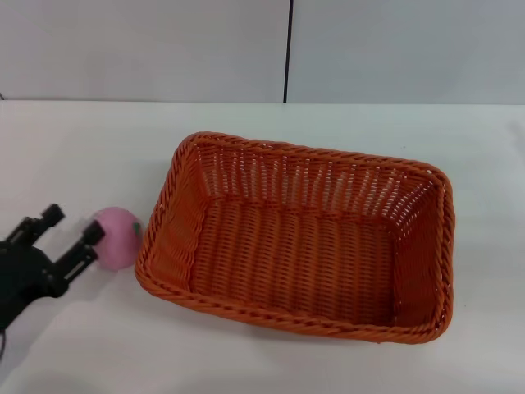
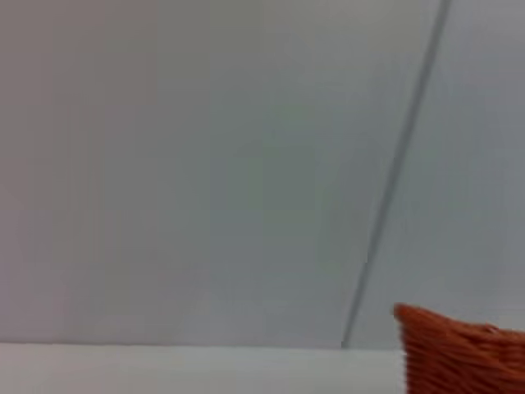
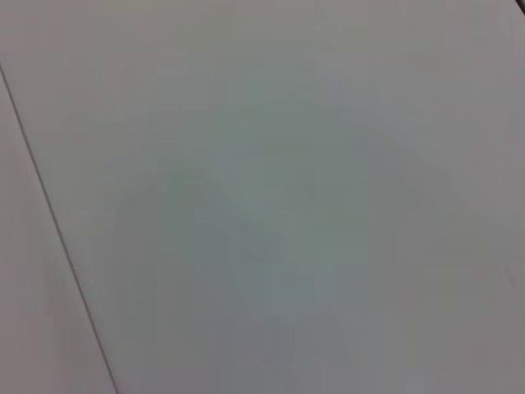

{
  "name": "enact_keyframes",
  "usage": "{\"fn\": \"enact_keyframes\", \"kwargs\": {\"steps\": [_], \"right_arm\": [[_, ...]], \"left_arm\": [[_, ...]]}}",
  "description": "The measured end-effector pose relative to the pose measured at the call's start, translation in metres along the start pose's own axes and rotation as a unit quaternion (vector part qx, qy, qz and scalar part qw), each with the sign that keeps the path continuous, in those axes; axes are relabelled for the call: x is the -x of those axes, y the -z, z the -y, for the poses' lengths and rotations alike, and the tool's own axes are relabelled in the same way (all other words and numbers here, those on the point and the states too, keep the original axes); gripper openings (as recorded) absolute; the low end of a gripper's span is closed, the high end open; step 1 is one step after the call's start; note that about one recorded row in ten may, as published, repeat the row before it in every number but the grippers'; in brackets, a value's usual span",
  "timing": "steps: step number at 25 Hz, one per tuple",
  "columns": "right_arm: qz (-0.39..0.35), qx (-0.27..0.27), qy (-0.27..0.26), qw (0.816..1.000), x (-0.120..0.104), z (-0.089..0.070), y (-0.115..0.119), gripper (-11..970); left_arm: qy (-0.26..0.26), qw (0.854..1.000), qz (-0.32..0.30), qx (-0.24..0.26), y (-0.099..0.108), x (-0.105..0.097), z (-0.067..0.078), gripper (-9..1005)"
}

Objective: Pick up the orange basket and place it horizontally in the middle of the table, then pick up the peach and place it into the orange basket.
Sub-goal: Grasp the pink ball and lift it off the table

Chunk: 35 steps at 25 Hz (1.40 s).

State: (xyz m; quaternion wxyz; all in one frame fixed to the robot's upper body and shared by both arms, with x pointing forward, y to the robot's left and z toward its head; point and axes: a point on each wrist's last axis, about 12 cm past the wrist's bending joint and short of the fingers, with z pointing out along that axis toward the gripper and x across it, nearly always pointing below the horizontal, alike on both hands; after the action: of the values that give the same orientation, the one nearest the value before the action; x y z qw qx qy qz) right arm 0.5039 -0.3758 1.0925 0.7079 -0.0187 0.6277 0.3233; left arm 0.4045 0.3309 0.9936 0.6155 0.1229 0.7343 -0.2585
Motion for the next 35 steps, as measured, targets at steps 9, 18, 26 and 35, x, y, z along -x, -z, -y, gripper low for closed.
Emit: {"fn": "enact_keyframes", "kwargs": {"steps": [9, 18, 26, 35], "right_arm": [[0.0, 0.002, -0.002, 1.0, -0.002, -0.001, 0.0, 422], [0.003, 0.009, -0.011, 1.0, -0.004, -0.004, 0.002, 422], [0.003, 0.008, -0.012, 1.0, -0.004, -0.003, 0.003, 422], [0.004, 0.008, -0.012, 1.0, -0.004, -0.003, 0.003, 422]], "left_arm": [[-0.001, 1.0, -0.018, -0.012, -0.01, -0.003, 0.002, 752], [0.002, 0.999, -0.035, -0.002, -0.016, -0.008, 0.002, 751], [-0.002, 0.998, -0.053, -0.014, -0.02, -0.012, 0.004, 736], [0.0, 0.998, -0.06, -0.017, -0.025, -0.013, 0.006, 648]]}}
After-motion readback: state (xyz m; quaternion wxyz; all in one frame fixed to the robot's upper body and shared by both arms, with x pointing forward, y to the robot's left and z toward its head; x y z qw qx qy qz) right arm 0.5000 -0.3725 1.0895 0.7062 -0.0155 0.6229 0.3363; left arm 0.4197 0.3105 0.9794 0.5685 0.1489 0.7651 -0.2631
